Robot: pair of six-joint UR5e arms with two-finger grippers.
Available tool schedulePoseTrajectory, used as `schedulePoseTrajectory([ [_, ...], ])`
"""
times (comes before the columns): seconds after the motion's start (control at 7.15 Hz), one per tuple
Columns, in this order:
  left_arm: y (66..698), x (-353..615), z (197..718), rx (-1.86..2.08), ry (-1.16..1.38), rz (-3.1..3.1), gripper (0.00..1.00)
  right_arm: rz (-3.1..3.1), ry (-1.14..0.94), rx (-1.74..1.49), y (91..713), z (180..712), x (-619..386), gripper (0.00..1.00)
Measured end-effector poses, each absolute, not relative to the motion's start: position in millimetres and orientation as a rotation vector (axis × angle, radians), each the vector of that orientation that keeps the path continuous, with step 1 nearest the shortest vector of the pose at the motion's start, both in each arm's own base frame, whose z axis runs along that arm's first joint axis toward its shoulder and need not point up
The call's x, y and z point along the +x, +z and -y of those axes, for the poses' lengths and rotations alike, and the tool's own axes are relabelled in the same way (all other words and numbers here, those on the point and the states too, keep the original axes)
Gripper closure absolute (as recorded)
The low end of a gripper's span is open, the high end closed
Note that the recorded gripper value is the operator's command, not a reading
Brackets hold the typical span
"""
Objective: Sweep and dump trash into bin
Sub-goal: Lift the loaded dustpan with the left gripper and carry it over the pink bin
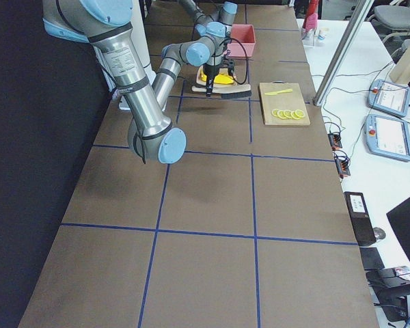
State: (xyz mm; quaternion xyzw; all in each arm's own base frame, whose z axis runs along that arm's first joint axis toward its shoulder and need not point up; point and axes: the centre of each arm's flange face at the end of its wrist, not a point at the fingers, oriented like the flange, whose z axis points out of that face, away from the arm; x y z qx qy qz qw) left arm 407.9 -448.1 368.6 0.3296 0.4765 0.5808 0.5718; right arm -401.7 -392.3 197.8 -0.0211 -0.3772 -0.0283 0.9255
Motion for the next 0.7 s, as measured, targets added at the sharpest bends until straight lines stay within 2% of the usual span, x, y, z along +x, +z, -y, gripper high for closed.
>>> schedulePoseTrajectory([
  [0.42,335.2,352.7,462.6,0.794,1.245,-1.145,1.00,0.777,-0.046,-0.036,197.1,396.4,-394.7,1.00],
  [0.7,304.7,302.6,445.0,0.732,1.139,-1.129,1.00,0.774,-0.043,-0.037,199.4,397.1,-393.5,1.00],
])
